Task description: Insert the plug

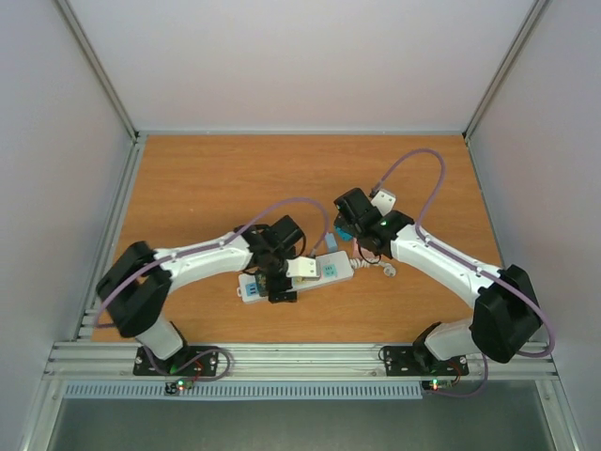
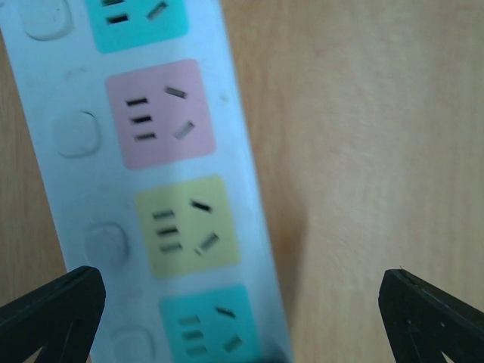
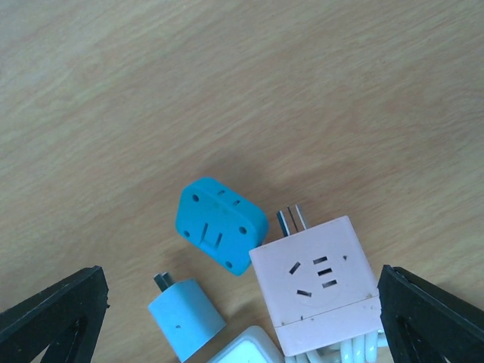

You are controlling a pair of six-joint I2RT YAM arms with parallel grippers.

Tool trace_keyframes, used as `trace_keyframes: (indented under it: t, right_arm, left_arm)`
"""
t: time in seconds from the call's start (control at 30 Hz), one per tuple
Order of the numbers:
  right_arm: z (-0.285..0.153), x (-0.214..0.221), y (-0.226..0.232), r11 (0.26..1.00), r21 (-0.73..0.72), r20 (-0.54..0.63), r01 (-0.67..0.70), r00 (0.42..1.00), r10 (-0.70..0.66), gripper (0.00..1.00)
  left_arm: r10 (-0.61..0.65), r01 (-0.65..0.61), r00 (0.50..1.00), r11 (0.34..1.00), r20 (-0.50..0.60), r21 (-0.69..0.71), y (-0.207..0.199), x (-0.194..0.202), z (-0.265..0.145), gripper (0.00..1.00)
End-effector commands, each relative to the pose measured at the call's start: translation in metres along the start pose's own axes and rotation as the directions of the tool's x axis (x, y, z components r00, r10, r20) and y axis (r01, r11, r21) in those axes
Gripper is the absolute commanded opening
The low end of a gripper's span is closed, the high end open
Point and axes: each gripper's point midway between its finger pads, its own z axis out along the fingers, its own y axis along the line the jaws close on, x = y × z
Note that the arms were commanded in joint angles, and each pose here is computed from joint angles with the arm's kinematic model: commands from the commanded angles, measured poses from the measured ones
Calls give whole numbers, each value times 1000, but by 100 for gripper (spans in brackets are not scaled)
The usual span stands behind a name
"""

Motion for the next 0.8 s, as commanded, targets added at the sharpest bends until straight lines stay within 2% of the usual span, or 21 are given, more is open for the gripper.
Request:
trace_keyframes:
  t: [0.0, 0.17, 0.33, 0.5, 0.63, 0.77]
  right_arm:
    - [14, 0, -12, 999, 49, 19, -9, 1000, 8, 98]
    - [19, 4, -17, 998, 63, 17, -9, 1000, 8, 98]
    - [26, 10, -19, 997, 75, -3, 11, 1000, -11, 97]
    - [34, 17, -21, 995, 92, -21, 36, 999, -34, 91]
    - [40, 24, -27, 991, 117, -36, 60, 998, -56, 88]
    - [48, 32, -33, 986, 148, -54, 83, 996, -76, 87]
  left_arm:
    - [-10, 9, 1000, 993, -11, -117, 34, -24, 17, 100]
    - [-9, 8, 1000, 989, -5, -145, 45, -38, 28, 100]
    - [2, -10, 997, 994, -71, -107, 43, -25, 49, 98]
    - [36, -41, 993, 998, -113, -43, 28, -5, 60, 84]
    - [88, -89, 987, 996, -135, -6, 13, 12, 54, 64]
    - [132, -131, 974, 991, -182, 15, 0, 37, 49, 60]
